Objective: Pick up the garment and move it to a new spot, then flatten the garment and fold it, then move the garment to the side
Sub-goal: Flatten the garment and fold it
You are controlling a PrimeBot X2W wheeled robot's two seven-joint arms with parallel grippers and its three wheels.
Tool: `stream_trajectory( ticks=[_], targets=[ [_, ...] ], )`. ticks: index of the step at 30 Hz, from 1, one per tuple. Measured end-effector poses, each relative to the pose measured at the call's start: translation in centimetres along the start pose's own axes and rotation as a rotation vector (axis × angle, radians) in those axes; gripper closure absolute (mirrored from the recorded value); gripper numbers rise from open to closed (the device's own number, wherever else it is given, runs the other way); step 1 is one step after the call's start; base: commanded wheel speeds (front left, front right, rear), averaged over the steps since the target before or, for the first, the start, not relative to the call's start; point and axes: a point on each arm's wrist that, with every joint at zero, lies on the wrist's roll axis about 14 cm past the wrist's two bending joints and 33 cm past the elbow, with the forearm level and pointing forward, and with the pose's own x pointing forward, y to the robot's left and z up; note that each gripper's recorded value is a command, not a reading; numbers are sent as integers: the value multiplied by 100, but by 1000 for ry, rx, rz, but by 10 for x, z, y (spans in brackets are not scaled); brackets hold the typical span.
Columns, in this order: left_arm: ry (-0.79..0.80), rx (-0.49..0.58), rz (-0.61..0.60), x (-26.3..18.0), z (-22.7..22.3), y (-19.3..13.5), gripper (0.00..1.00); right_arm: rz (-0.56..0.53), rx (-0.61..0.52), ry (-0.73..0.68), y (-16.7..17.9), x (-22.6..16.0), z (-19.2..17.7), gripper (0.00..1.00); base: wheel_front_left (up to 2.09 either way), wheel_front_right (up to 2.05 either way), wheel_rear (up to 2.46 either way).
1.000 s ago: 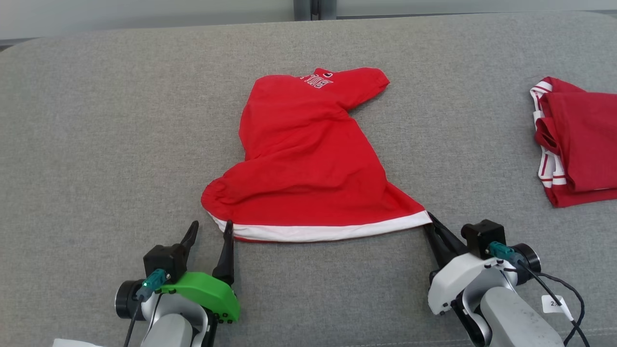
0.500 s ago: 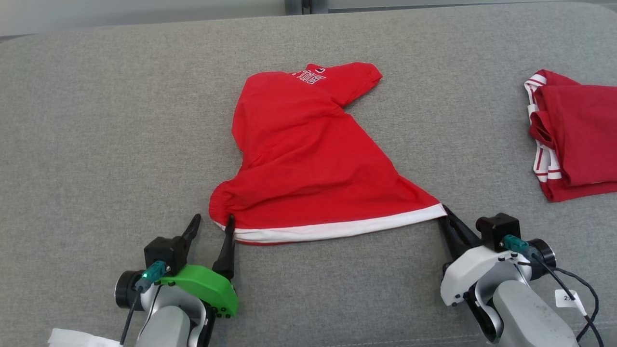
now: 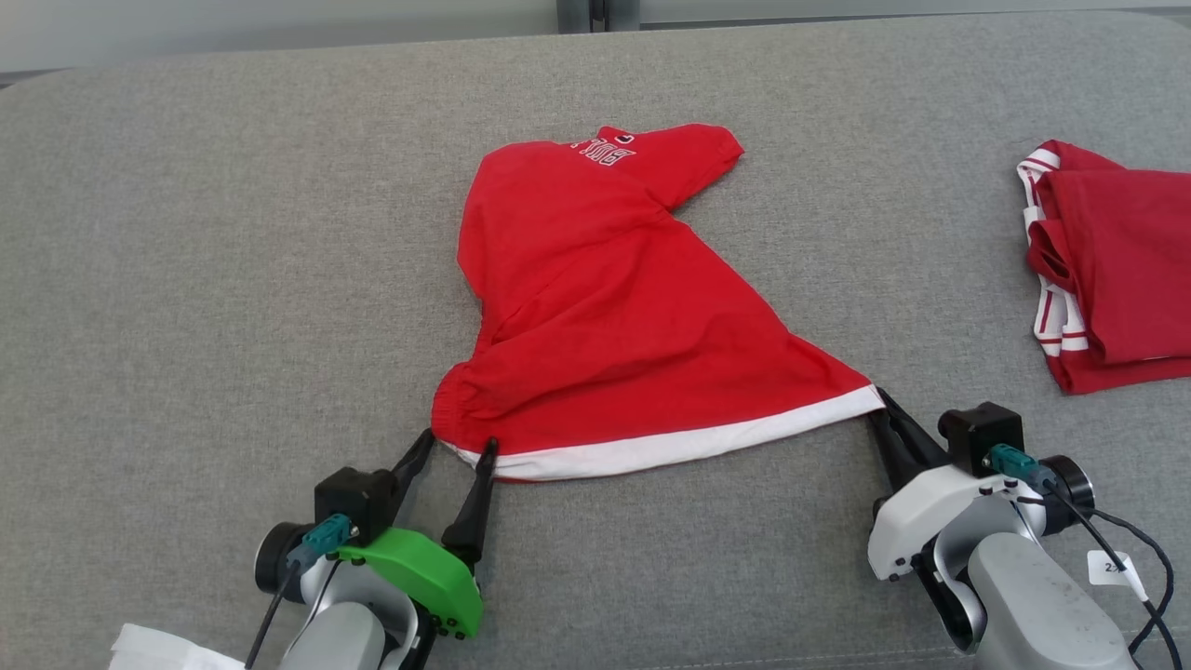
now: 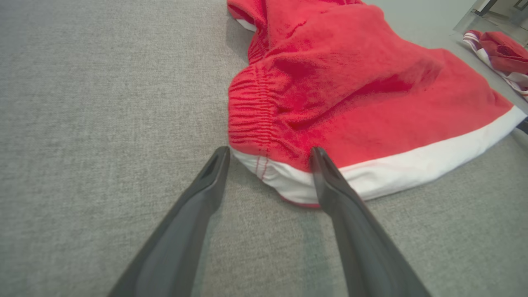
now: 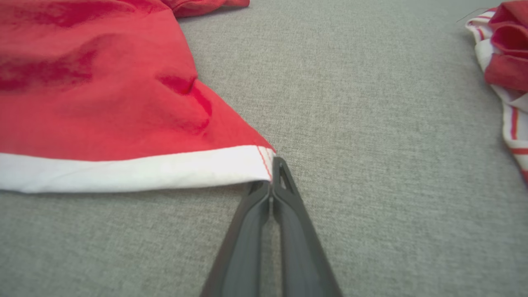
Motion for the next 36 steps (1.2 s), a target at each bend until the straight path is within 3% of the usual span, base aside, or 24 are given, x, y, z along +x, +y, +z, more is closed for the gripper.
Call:
stream_trajectory(
  ticks=[4,5,6,9,10,18,23,28,36],
  targets=[
    [-10,-3,-6,-1,5,3,0,-2,-3,0,-1,-1,0,100,0,0,0],
    [-12,-5,-9,-1,6,2,11,-3,-3,-2,-1,-1,1,100,0,0,0],
    [-15,-5,-14,-1,6,1,55,-3,-3,-3,-1,-1,2,100,0,0,0],
    [-10,-4,-27,-1,5,-2,92,-2,-3,-6,0,0,3,100,0,0,0],
    [-8,-5,-27,-1,5,-2,100,-2,-3,-7,0,0,3,100,0,0,0],
    [-45,2,-35,-3,17,-2,100,-3,-1,-25,0,1,9,100,0,0,0],
    [-143,38,-54,-4,52,-5,100,13,-3,-116,6,7,44,100,0,0,0],
    [-301,144,-104,5,123,-9,100,52,-23,-296,14,26,120,100,0,0,0],
    [-483,405,-164,43,265,-10,100,85,-197,-559,10,64,270,100,0,0,0]
  ],
)
